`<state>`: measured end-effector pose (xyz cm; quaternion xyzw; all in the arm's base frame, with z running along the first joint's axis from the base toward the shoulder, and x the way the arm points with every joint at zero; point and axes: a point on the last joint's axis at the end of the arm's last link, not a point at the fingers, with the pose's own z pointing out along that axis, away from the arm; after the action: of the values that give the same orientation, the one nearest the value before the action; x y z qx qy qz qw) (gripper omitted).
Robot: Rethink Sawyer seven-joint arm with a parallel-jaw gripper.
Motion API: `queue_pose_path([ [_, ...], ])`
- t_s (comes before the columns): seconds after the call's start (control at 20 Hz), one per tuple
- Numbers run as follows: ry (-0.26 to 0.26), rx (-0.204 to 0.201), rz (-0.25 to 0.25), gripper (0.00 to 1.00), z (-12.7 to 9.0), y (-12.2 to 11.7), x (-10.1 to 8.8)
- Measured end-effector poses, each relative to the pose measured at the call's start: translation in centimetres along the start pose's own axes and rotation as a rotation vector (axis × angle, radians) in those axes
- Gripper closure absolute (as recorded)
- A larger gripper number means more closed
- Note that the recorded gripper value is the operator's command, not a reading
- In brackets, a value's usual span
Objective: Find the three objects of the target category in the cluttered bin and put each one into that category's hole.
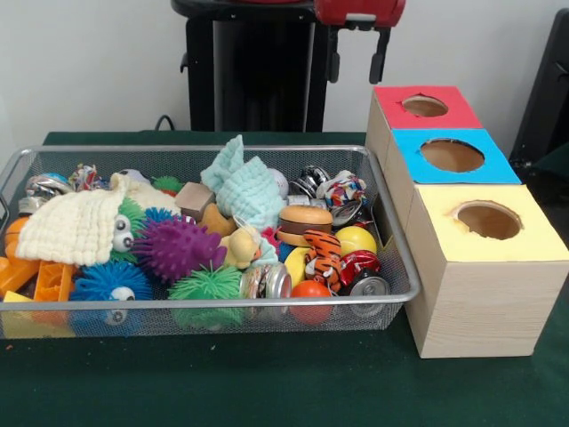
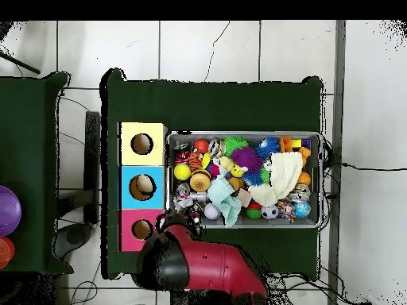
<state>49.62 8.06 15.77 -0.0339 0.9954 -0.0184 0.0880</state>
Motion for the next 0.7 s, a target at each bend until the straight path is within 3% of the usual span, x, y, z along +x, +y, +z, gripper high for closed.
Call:
queue_pose_path([
  [0.25, -0.025, 0.012, 0.001, 0.0, 0.6, -2.7, -2.0],
  [0.7, -0.012, 0.046, -0.056, 0.0, 3.9, -7.0, -2.5],
])
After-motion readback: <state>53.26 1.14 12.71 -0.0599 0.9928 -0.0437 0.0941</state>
